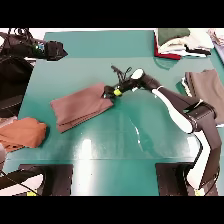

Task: Fold the shirts.

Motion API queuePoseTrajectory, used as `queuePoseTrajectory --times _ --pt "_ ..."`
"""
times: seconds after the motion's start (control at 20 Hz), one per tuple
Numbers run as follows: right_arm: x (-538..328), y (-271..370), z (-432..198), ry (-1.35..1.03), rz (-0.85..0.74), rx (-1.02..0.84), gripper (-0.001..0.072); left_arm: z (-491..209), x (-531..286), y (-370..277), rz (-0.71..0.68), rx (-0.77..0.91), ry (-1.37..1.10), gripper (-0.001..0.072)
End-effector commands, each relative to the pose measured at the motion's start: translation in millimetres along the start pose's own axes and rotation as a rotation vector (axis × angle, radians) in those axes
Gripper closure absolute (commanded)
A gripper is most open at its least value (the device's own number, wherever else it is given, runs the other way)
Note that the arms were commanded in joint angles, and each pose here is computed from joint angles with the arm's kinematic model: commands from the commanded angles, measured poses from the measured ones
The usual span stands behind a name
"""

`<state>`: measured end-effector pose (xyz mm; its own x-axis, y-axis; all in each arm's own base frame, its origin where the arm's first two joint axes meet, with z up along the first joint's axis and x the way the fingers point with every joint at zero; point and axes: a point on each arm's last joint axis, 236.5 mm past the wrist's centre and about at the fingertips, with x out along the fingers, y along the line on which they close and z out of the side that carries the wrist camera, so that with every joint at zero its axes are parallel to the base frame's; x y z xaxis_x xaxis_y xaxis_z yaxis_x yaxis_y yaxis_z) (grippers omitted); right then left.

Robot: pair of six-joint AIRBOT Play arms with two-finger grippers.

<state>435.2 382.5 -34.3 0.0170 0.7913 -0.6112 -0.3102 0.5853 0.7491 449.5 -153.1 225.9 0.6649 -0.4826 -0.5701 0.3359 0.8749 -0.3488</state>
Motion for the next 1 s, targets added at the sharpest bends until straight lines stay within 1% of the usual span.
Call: queuePoseTrajectory --times 0.0,0.1,0.2,0.3,0.5,0.6,0.75,0.95 --pt "-63.9 -11.6 46.0 -0.123 -0.108 -0.062 0.0694 -2.3 0.2 0.8 0.002 -0.008 0.01 0.0684" --pt "-137.0 -40.0 71.2 -0.227 -0.22 -0.058 0.0693 -6.4 0.1 0.2 -0.001 -0.008 0.027 0.0684" --pt "-217.0 -76.4 83.7 -0.323 -0.349 -0.017 0.0693 -7.9 0.1 -0.6 -0.004 -0.01 0.033 0.0684" --pt "-298.2 -110.8 86.5 -0.427 -0.456 0.035 0.0694 -6.3 0.1 -1.7 -0.009 -0.013 0.027 0.0684" --pt "-438.5 -168.2 68.0 -0.639 -0.571 0.185 0.0693 -4.3 0.1 -1.7 -0.009 -0.019 0.018 0.0684" --pt "-491.5 -196.3 49.5 -0.723 -0.615 0.271 0.0694 -4.1 0.1 -1.7 -0.009 -0.039 0.018 0.0684" --pt "-547.0 -230.0 23.1 -0.814 -0.668 0.361 0.0694 -4.5 0.1 -1.8 -0.009 -0.045 0.02 0.0684" --pt "-590.1 -235.1 22.3 -0.95 -0.69 0.372 0.0694 -4.5 0.1 -1.7 -0.009 -0.066 0.02 0.0684"
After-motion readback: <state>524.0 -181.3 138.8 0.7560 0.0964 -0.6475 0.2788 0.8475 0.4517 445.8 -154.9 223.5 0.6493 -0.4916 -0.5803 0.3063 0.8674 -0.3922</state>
